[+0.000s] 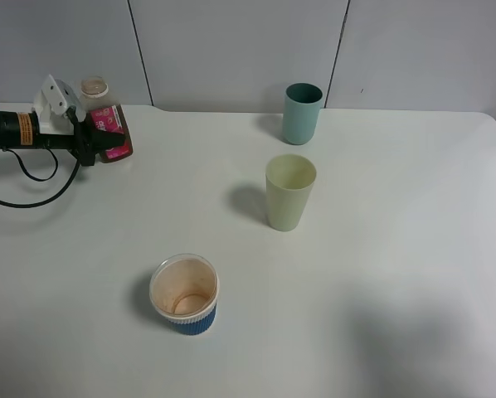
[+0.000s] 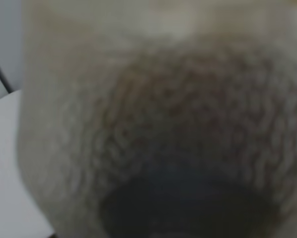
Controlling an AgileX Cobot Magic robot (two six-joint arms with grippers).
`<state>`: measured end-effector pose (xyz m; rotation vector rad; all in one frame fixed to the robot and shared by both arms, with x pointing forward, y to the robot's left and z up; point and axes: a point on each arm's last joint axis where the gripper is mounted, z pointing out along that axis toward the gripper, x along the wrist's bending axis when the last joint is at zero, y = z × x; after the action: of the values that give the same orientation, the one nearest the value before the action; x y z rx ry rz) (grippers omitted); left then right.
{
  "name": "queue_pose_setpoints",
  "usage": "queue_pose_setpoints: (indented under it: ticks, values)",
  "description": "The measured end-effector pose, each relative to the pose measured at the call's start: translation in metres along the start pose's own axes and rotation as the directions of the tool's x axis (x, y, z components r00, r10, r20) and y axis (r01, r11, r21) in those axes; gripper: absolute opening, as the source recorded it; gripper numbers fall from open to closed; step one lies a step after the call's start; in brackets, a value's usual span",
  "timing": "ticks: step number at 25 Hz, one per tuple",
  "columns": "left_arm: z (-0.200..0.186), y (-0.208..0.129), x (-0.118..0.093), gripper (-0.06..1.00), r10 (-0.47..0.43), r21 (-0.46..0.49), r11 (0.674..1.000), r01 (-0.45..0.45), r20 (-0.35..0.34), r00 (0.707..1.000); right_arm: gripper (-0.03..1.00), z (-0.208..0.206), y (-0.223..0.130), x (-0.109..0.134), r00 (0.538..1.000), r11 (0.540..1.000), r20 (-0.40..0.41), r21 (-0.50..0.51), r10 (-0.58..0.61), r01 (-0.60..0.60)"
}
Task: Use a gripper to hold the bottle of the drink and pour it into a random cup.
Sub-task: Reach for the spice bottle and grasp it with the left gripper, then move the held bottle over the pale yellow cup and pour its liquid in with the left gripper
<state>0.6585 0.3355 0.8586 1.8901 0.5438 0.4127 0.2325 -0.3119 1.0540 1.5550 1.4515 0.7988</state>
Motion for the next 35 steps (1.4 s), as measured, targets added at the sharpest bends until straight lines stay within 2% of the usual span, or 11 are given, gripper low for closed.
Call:
queue_pose_setpoints:
  ticks: [8,13,16,20,23,26,31,35]
  values:
    - [0.003,0.003,-0.001,0.32,-0.057,0.006,0.998,0.057,-0.001,0.998,0.99,0.0,0.0,0.0,1.0,1.0,0.0,0.0,0.0,0.0]
    - [0.013,0.027,-0.014,0.32,-0.082,-0.013,0.997,0.082,-0.003,0.997,0.99,0.0,0.0,0.0,1.0,1.0,0.0,0.0,0.0,0.0]
    - [0.013,0.054,-0.023,0.32,-0.122,-0.055,0.991,0.119,-0.067,0.99,0.99,0.0,0.0,0.0,1.0,1.0,0.0,0.0,0.0,0.0]
    - [0.008,0.087,-0.036,0.32,-0.146,-0.049,0.989,0.139,-0.208,0.967,0.99,0.0,0.0,0.0,1.0,1.0,0.0,0.0,0.0,0.0]
    - [0.005,0.105,-0.048,0.32,-0.178,-0.027,0.983,0.179,-0.325,0.929,0.99,0.0,0.0,0.0,1.0,1.0,0.0,0.0,0.0,0.0]
    - [0.003,0.121,-0.064,0.32,-0.192,-0.025,0.98,0.199,-0.403,0.895,0.99,0.0,0.0,0.0,1.0,1.0,0.0,0.0,0.0,0.0]
    - [0.008,0.142,-0.1,0.32,-0.113,0.024,0.99,0.141,-0.478,0.871,0.99,0.0,0.0,0.0,1.0,1.0,0.0,0.0,0.0,0.0]
    - [0.015,0.154,-0.129,0.32,0.0,0.137,0.987,0.082,-0.513,0.858,0.99,0.0,0.0,0.0,1.0,1.0,0.0,0.0,0.0,0.0]
